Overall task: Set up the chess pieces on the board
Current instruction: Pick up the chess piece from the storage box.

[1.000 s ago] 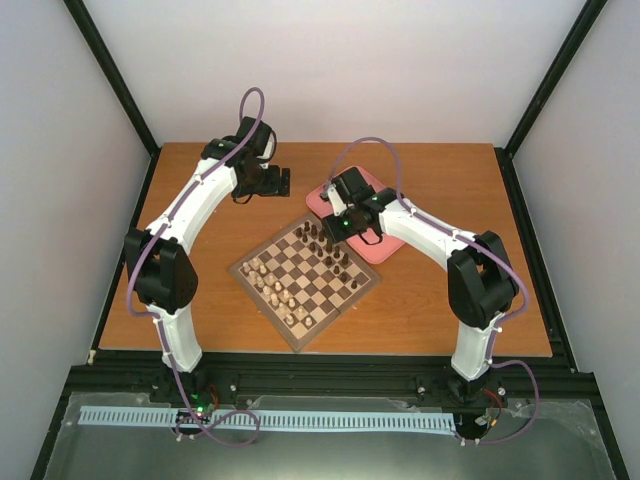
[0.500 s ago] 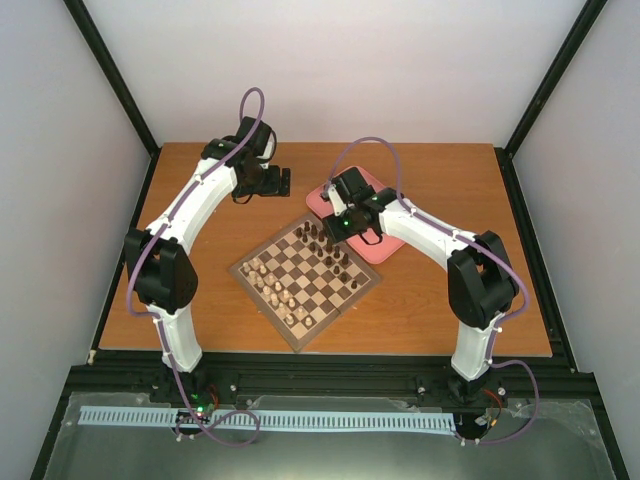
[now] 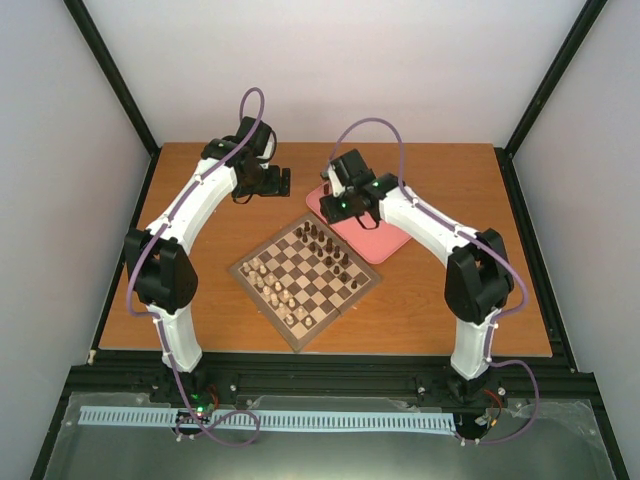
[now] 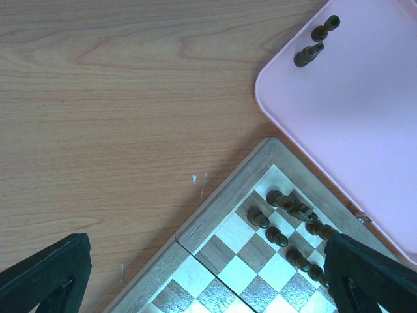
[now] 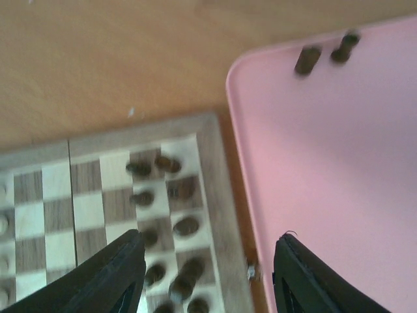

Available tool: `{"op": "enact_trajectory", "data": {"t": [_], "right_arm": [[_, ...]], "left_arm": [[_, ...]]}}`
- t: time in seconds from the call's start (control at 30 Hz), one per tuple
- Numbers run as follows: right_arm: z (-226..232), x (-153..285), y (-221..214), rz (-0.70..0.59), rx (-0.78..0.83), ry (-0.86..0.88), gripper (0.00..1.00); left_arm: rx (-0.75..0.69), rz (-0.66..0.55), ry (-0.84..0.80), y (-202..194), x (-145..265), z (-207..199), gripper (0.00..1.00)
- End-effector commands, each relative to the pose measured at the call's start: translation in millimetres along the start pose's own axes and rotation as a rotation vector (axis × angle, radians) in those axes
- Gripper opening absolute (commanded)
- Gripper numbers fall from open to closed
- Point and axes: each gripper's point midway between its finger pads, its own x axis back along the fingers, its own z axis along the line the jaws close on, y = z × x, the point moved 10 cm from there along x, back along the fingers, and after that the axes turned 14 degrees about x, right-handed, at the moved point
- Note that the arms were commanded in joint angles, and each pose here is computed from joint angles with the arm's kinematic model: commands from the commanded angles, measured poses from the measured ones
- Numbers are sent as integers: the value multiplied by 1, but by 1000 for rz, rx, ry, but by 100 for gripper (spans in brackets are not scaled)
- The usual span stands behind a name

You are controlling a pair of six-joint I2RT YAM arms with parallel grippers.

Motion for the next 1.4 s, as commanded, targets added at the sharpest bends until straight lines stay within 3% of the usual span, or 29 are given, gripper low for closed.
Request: {"op": "enact_trajectory", "data": {"t": [0.0, 0.2, 0.5, 0.9, 1.13, 1.37], "right_arm": [[-21, -2, 25, -34, -60, -90, 55], [-53, -30, 51, -59, -124, -232, 54], [-96, -68, 82, -140, -180, -289, 53], [-106, -119, 75, -112, -197, -238, 50], [-102, -126, 75, -118, -179, -177, 49], [-92, -139, 63, -79, -193, -89, 42]], "left_arm": [[0, -46, -37, 4, 21, -5, 100], [4, -49, -39, -1, 24, -2, 100], [8, -61, -36, -9, 29, 4, 100], [1, -48, -15, -14, 25, 8, 100], [-3, -44, -10, -12, 21, 7, 100], [-2, -42, -3, -12, 17, 7, 100]]}}
